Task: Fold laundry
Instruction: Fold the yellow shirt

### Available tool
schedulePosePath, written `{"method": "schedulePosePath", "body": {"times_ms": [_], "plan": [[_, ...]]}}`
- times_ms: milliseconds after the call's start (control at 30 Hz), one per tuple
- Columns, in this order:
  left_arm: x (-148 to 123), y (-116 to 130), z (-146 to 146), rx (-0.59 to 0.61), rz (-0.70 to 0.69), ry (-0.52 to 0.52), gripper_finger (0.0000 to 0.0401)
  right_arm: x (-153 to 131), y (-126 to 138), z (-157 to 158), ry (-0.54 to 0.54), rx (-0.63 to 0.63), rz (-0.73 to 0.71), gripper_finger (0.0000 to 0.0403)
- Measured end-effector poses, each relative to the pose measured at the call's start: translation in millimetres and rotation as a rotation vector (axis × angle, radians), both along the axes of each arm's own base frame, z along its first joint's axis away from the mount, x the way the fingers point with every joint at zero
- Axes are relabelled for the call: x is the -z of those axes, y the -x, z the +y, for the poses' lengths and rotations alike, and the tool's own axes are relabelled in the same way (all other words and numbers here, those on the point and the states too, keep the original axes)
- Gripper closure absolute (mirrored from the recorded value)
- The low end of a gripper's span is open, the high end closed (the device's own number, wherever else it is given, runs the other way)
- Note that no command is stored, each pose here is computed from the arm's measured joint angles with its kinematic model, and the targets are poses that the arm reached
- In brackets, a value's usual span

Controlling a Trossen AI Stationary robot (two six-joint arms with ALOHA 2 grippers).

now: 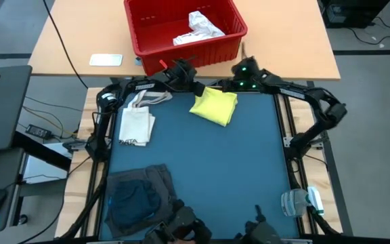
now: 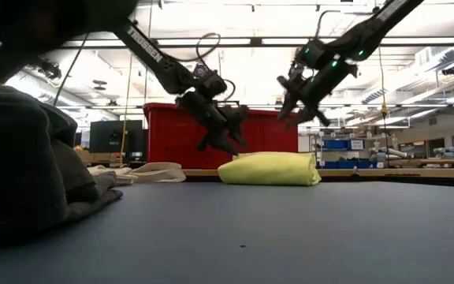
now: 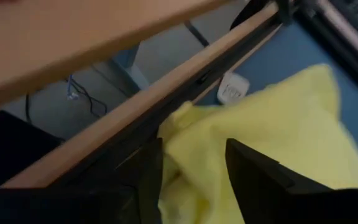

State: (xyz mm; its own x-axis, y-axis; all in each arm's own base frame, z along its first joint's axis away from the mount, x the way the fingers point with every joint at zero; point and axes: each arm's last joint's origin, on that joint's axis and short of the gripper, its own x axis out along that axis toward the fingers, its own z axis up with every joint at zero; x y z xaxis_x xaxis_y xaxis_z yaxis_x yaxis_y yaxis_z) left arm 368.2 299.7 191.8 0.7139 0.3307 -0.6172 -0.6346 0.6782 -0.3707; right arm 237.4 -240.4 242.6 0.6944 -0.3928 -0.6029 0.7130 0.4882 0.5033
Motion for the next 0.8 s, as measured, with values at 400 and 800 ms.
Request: {"method": "schedulePosePath", "body": {"times_ms": [400, 800], "plan": [[-107, 47, -18, 0.029, -0.117, -0.068, 0.0193, 82, -45, 4, -0.102, -0.206, 0.211, 0.036], [-147, 49, -90, 0.061, -0.013, -0.071, 0.0206, 95, -33, 98, -0.324, -0.738, 0.524, 0.0397]]}}
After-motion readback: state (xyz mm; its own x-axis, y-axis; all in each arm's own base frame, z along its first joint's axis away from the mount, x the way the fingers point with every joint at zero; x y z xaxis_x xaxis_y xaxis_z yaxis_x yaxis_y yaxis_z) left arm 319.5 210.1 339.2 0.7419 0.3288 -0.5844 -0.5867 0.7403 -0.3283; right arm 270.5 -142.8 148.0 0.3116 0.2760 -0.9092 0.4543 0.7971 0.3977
